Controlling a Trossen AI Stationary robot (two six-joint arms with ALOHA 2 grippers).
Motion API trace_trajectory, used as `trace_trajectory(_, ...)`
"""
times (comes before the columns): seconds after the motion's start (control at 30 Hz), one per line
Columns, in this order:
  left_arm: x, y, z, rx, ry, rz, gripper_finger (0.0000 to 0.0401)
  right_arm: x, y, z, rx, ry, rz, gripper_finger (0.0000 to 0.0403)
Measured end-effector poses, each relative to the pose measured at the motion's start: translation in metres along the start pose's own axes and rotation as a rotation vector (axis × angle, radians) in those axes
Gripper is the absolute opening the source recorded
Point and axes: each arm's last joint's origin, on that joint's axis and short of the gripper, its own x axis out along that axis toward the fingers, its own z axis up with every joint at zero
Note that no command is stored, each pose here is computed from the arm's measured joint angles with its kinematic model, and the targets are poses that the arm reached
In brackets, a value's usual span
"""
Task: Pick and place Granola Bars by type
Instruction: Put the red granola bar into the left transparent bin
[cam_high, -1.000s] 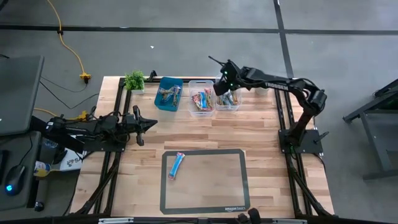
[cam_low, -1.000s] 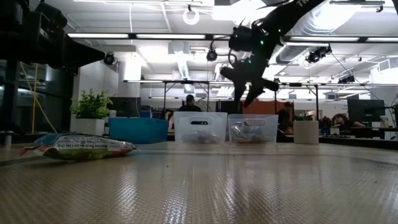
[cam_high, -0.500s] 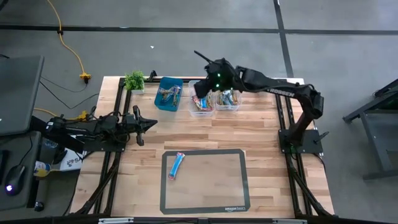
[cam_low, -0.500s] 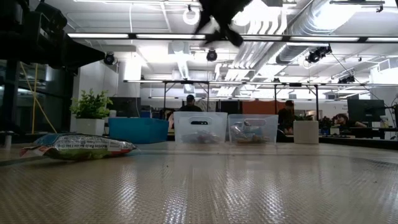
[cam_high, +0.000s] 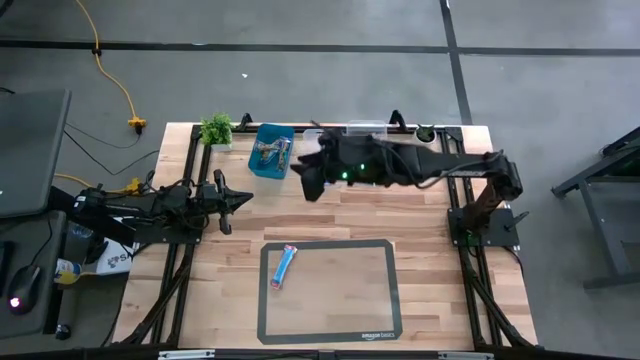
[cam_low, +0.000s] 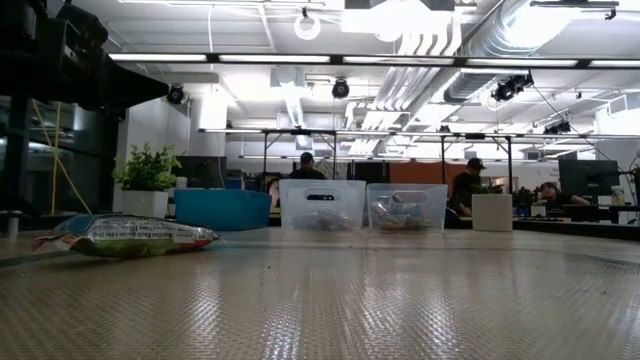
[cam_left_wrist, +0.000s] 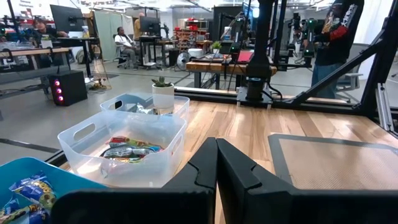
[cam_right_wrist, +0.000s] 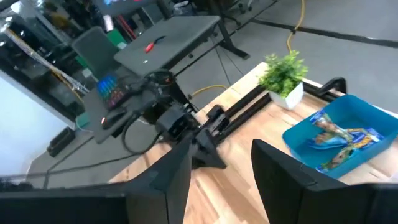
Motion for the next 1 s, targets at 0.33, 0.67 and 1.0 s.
trace_trajectory(0.33,0.0,0.0,0.0,0.0,-0.001,0.0,0.0,-0.004,0.031,-0.031,-0.057,-0.028,-0.038,0.0152)
trace_trajectory(0.67,0.0,0.0,0.0,0.0,-0.001,0.0,0.0,-0.012,0.039,-0.049,-0.068,0.046,-0.076,0.0152)
trace_trajectory(1.0,0.0,0.0,0.001,-0.003,-0.009,0.008,0.0,-0.054,0.051,-0.067,-0.197,0.006,-0.258,0.0152)
